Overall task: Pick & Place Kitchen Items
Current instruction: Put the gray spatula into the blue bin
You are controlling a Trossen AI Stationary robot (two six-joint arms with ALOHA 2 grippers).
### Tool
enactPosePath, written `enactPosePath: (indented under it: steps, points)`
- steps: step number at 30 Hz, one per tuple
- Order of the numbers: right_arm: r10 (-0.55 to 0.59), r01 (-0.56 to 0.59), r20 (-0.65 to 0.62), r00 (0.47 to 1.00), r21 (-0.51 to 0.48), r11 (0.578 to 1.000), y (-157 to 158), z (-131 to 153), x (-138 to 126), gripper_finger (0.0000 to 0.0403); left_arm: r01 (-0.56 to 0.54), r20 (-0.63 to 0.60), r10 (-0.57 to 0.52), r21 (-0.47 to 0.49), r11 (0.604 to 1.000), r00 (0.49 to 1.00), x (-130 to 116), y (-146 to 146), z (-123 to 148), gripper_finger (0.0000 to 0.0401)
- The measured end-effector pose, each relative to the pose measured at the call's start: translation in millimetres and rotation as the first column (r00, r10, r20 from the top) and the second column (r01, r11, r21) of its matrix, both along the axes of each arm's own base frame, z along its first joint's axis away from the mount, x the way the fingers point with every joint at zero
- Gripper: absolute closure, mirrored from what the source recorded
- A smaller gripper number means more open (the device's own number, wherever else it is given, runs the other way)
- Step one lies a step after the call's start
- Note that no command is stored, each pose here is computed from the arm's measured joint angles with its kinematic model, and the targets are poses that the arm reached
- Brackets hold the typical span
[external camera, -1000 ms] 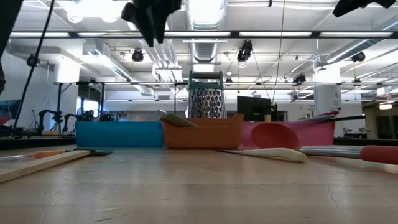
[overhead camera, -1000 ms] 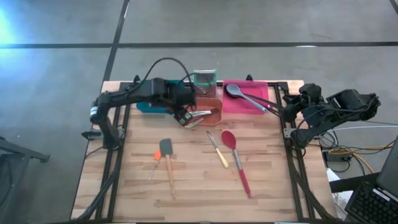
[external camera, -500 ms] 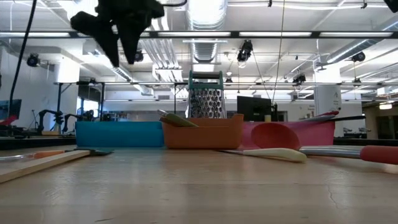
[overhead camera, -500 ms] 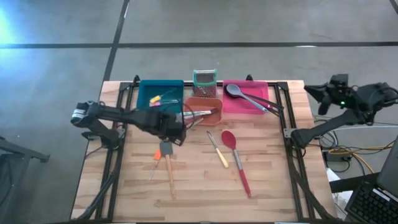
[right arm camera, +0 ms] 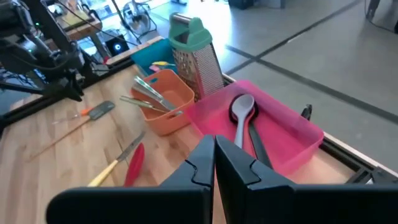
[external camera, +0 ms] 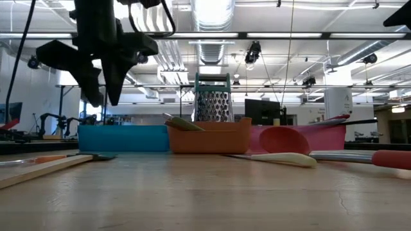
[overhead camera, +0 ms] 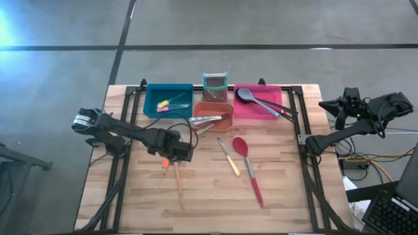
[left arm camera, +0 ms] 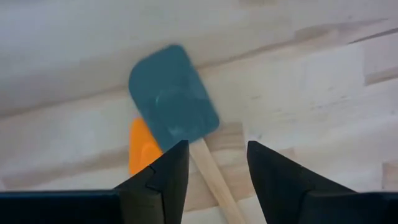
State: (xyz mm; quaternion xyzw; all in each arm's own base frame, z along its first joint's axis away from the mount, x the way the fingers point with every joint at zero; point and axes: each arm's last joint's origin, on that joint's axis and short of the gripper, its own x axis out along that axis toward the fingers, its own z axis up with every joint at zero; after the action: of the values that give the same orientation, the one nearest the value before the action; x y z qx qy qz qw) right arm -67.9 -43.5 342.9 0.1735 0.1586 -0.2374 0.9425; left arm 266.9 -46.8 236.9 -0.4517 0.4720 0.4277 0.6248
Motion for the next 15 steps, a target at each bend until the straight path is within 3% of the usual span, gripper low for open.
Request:
enactPosePath:
  steps: [15]
  points:
    - [-0.002,0.002,0.000,1.000,0.000,1.000,-0.4,-10.2,-1.0,0.0394,-0.128,-0.002,0.130,-0.175,0.976,0.992,-13.5,-23.6,-47.9,0.0239]
